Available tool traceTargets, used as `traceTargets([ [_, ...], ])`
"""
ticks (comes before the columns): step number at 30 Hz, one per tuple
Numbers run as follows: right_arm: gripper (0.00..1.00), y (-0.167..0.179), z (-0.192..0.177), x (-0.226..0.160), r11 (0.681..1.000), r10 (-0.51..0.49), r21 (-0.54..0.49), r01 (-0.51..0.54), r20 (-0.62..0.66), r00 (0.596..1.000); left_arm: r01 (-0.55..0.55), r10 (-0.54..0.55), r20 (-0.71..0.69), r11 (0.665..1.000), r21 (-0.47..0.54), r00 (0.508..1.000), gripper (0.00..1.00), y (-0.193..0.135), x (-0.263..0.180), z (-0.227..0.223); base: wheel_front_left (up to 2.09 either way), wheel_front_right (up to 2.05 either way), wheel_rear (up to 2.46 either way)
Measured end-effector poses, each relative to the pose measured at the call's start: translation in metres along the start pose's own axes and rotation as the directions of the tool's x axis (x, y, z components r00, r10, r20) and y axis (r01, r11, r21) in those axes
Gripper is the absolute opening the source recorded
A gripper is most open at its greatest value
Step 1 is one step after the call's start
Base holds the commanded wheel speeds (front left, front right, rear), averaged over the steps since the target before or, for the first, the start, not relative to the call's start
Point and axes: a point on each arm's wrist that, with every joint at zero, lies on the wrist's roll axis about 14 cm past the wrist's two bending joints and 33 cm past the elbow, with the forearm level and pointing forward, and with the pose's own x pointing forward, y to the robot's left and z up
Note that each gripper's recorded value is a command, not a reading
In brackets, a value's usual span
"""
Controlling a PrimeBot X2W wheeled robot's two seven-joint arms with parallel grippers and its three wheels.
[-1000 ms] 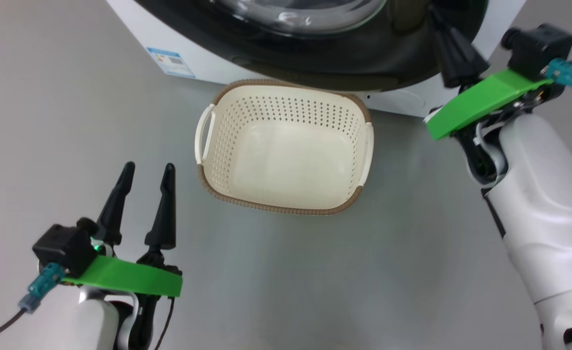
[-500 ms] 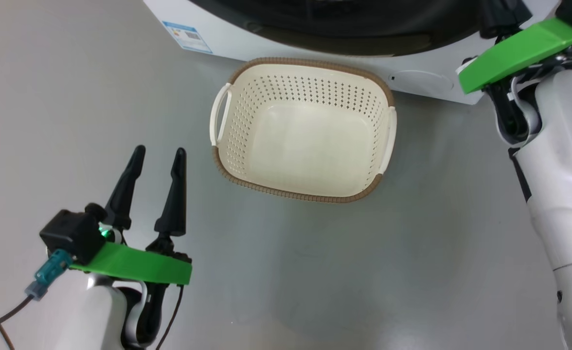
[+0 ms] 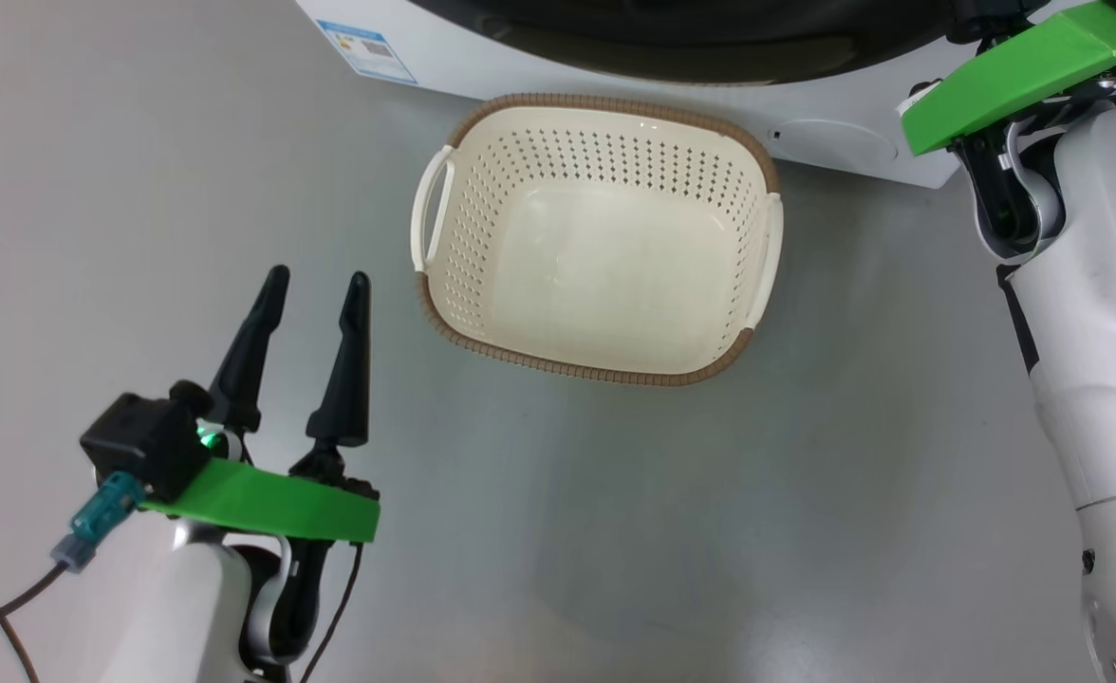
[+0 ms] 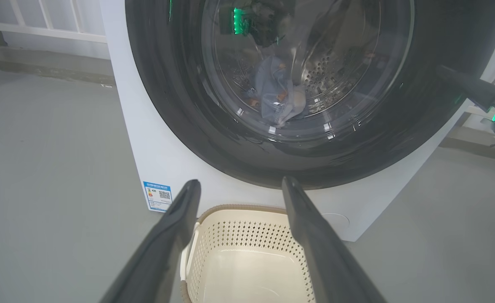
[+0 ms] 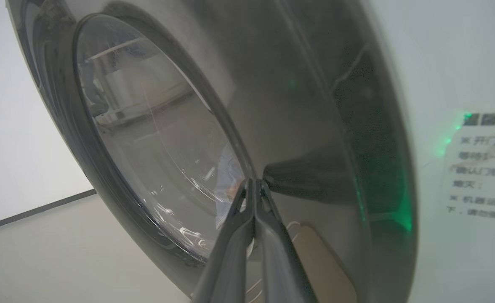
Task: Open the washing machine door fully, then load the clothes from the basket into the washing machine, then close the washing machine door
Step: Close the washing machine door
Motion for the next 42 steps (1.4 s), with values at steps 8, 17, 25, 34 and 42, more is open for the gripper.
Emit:
traceTargets([
  [8,0.37,0.011,0.003,-0.011,0.999,0.033,-0.037,-0.034,-0.021,0.999,0.001,-0.001,0.016,1.000,-0.003,1.000,1.00,-0.001,-0.001,0.007,0.00,0.00,0.00],
  [17,1.00,0.023,-0.001,-0.041,0.997,0.056,-0.043,-0.058,-0.063,0.996,0.004,-0.004,0.023,1.000,0.000,1.000,1.00,0.001,-0.005,0.012,0.00,0.00,0.00],
  [25,1.00,0.014,0.003,-0.073,0.999,0.015,-0.047,-0.019,-0.083,0.996,0.017,-0.018,0.014,1.000,0.007,1.000,1.00,0.000,-0.014,0.013,0.00,0.00,0.00],
  [34,1.00,-0.011,0.007,-0.118,0.995,-0.073,-0.068,0.066,-0.108,0.991,0.045,-0.045,0.008,0.999,0.004,0.999,1.00,-0.008,-0.017,0.012,0.00,0.00,0.00],
  [42,1.00,-0.032,0.015,-0.166,0.984,-0.165,-0.091,0.154,-0.122,0.979,0.074,-0.074,-0.016,0.997,0.006,0.997,1.00,-0.015,-0.022,0.006,0.00,0.00,0.00],
])
